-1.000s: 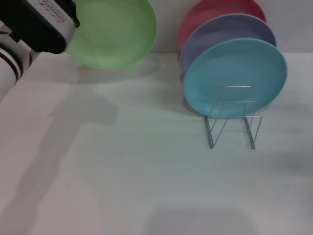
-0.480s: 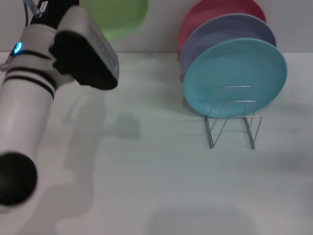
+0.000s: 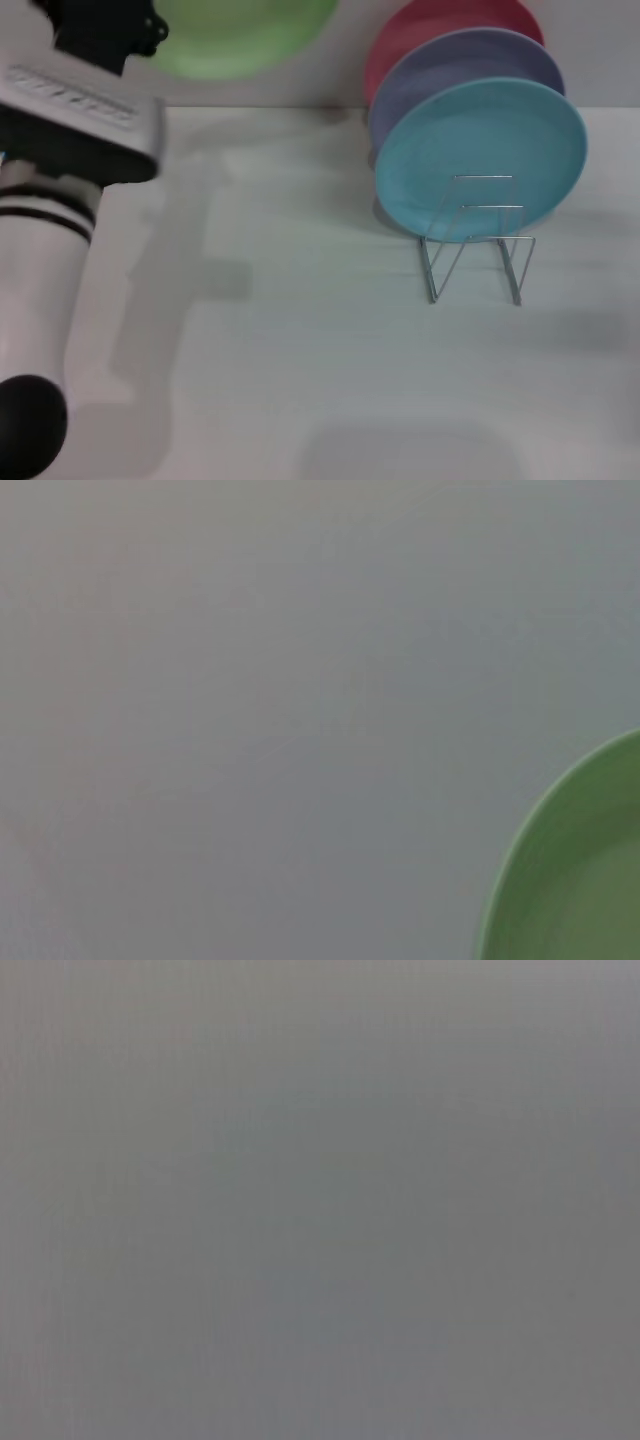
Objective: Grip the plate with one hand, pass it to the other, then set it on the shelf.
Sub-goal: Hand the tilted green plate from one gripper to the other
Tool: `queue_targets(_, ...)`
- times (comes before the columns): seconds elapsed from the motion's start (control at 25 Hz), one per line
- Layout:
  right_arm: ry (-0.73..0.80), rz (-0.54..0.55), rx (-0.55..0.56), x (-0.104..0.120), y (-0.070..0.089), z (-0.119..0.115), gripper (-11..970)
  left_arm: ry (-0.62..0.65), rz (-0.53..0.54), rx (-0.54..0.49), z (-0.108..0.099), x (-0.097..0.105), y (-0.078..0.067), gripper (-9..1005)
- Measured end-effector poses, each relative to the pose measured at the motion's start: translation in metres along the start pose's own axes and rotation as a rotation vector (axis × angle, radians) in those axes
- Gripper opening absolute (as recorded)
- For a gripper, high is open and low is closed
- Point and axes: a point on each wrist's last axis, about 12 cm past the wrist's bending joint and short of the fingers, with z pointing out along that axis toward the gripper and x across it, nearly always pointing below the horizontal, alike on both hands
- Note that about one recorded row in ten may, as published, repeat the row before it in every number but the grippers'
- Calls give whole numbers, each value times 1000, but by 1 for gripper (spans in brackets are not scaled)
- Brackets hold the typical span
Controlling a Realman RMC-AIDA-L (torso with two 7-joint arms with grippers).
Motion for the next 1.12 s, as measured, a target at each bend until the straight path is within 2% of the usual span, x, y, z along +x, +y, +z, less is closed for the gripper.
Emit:
queue_targets(0.04,0,1,-2,0,0,-1,631,26,-98,7,-5,8,1,27)
queue_targets(0.08,0,4,-4,1,0,-2,631,26,-98,7,-5,8,1,27)
queue_targets(0.12,1,6,-3,1,0,-4,631,40,-133,9,-8,12,2,27)
queue_targets(0.16,3,15,4,2,-1,-9,631,73,-216,7,-13,21,4,27)
queue_targets(0.2,3,15,4,2,-1,-9,631,73,-216,7,-13,21,4,28)
queue_targets(0.24,-3,20,12,3,-4,-16,631,103,-298,6,-19,28,7,28)
queue_targets(0.28,-3,20,12,3,-4,-16,631,103,-298,6,-19,28,7,28)
queue_targets(0.36,-39,29,26,0,-9,-30,631,142,-441,25,-27,41,9,28)
queue_targets(0.44,-53,33,26,-1,-10,-34,631,147,-477,32,-29,45,9,28)
queue_targets(0.56,-127,51,-5,-8,-10,-60,632,161,-592,62,-42,63,7,28)
queue_targets(0.6,-127,51,-5,-8,-10,-60,632,161,-592,62,-42,63,7,28)
queue_targets(0.72,-180,67,-51,-14,-7,-85,632,149,-639,64,-51,73,9,28)
queue_targets(0.76,-201,75,-92,-16,0,-100,632,147,-666,64,-56,77,10,28)
queue_targets(0.8,-201,75,-92,-16,0,-100,632,147,-666,64,-56,77,10,28)
queue_targets(0.92,-215,69,-163,-18,16,-117,632,162,-680,72,-62,83,12,28)
queue_targets(0.96,-210,71,-211,-17,28,-124,632,171,-678,76,-67,86,12,28)
queue_targets(1.0,-210,71,-211,-17,28,-124,632,171,-678,76,-67,86,12,28)
queue_targets(1.12,-192,100,-302,-15,47,-128,632,177,-673,78,-72,88,11,27)
